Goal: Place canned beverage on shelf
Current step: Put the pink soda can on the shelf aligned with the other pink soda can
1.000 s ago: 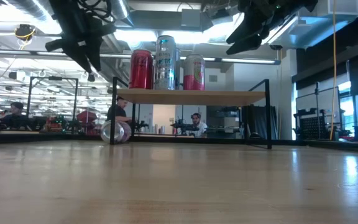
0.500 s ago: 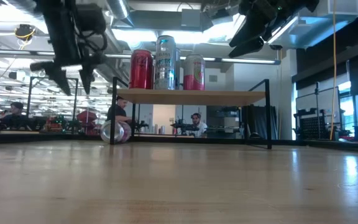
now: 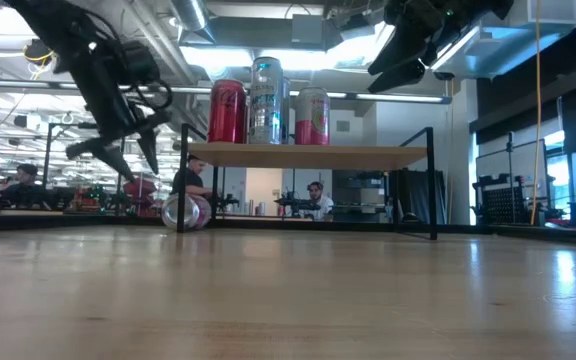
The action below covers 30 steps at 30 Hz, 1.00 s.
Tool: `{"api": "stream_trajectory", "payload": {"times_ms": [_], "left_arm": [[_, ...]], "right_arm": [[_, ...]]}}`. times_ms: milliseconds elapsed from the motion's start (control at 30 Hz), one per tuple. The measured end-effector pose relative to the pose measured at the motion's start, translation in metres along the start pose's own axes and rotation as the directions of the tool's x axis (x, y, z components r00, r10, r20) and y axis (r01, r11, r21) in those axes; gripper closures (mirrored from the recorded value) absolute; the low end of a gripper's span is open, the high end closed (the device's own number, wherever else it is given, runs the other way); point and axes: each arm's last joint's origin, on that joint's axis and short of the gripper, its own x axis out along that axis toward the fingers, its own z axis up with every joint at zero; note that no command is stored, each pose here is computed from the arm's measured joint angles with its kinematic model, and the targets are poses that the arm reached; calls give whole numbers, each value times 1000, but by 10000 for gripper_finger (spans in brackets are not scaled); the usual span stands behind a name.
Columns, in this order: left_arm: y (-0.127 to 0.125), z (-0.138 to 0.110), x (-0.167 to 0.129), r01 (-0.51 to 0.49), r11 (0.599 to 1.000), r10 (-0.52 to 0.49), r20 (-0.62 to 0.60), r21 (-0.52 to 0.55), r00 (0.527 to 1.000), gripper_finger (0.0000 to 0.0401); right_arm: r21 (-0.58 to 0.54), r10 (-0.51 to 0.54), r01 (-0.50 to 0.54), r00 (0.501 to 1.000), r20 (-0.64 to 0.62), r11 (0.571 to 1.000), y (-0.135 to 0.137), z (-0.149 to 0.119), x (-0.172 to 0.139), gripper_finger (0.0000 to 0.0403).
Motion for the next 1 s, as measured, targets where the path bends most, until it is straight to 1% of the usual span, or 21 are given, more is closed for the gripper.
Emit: {"api": "stream_trajectory", "payload": {"times_ms": [100, 233, 400, 533, 700, 800, 1000], "left_arm": [[1, 1, 14, 44, 999, -44, -7, -8, 999, 206], [4, 3, 30, 73, 997, -73, -7, -26, 997, 217], [8, 9, 39, 77, 996, -77, -10, -51, 997, 248], [11, 14, 47, 117, 991, -120, -37, -70, 992, 275], [16, 21, 60, 192, 977, -199, -71, -96, 977, 304], [17, 26, 62, 246, 963, -255, -72, -110, 964, 319], [19, 31, 59, 319, 939, -332, -91, -132, 939, 344]], "right_arm": [[0, 0, 0, 1000, 0, 1000, 0, 0, 0, 52], [0, 0, 0, 1000, 0, 1000, 0, 0, 0, 52], [19, 0, 0, 1000, 0, 1000, 0, 0, 0, 52], [23, 0, 0, 1000, 0, 1000, 0, 0, 0, 52], [26, 0, 0, 1000, 0, 1000, 0, 0, 0, 52], [26, 0, 0, 1000, -1, 1000, 0, 0, 0, 52], [48, 0, 0, 1000, 0, 999, 0, 0, 0, 52]]}}
